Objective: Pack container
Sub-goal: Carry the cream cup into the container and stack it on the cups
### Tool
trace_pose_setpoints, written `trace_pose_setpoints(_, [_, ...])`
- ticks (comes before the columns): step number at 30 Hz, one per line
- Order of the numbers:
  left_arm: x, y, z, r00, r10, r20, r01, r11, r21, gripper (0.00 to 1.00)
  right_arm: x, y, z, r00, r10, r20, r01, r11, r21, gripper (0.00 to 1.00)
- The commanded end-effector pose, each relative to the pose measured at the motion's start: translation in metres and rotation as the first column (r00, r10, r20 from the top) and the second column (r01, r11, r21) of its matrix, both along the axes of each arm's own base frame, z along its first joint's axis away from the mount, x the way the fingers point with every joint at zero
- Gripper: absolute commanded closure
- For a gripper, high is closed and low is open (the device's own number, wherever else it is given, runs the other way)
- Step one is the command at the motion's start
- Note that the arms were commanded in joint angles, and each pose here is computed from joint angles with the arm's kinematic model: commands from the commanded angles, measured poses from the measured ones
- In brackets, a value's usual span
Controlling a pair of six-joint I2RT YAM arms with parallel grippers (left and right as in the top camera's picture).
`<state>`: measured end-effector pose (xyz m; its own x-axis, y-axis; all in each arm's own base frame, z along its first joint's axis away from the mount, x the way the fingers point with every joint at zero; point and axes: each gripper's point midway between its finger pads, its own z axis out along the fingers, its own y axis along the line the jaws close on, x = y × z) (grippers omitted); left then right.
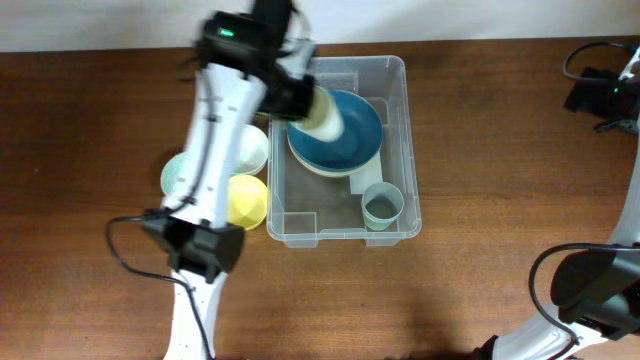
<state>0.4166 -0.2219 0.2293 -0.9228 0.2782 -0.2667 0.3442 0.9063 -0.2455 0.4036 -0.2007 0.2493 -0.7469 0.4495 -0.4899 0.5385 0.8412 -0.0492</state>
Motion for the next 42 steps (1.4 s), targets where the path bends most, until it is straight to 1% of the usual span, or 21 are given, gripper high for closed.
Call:
trace_pose_setpoints(1, [-0.032,-0.048,0.002,0.986,-0.165,0.009,0.165,0.986,-0.001,0.99,-0.001,-0.001,0.012,0.999,-0.012,0.029,0.013,1.0,-0.009,0.01])
trace_pose_setpoints(3, [-0.044,-0.063,0.001,0.978,-0.207,0.013,0.207,0.978,0.017,0.99,-0.001,-0.001,0.012,0.999,-0.012,0.029,0.013,1.0,-0.009,0.01])
trace_pose_setpoints(6, [-0.058,-0.079,-0.004,0.967,-0.255,0.025,0.252,0.964,0.079,0.99,-0.001,-0.001,0.012,0.999,-0.012,0.029,0.013,1.0,-0.009,0.01])
trace_pose_setpoints(10, [-0.074,-0.092,-0.016,0.962,-0.272,0.007,0.268,0.952,0.146,0.99,-0.001,-0.001,0.012,0.999,-0.012,0.029,0.013,1.0,-0.009,0.01])
trace_pose_setpoints(14, [-0.088,-0.095,-0.036,0.954,-0.295,-0.059,0.301,0.936,0.182,0.99,-0.001,-0.001,0.012,0.999,-0.012,0.029,0.013,1.0,-0.009,0.01])
trace_pose_setpoints(19, [-0.099,-0.086,-0.067,0.944,-0.287,-0.163,0.319,0.92,0.227,0.99,-0.001,-0.001,0.012,0.999,-0.012,0.029,0.013,1.0,-0.009,0.01])
trace_pose_setpoints(22, [-0.1,-0.085,-0.074,0.942,-0.285,-0.178,0.322,0.918,0.234,0.99,-0.001,-0.001,0.012,0.999,-0.012,0.029,0.013,1.0,-0.009,0.01])
trace_pose_setpoints(25, [-0.099,-0.086,-0.075,0.942,-0.286,-0.174,0.321,0.918,0.231,0.96,-0.001,-0.001,0.012,0.999,-0.012,0.029,0.013,1.0,-0.009,0.01])
trace_pose_setpoints(27, [-0.097,-0.087,-0.075,0.944,-0.286,-0.167,0.319,0.92,0.228,0.96,-0.001,-0.001,0.012,0.999,-0.012,0.029,0.013,1.0,-0.009,0.01])
trace_pose_setpoints(42, [-0.083,-0.1,-0.073,0.951,-0.293,-0.099,0.308,0.93,0.199,0.95,-0.001,-0.001,0.012,0.999,-0.012,0.029,0.013,1.0,-0.009,0.01])
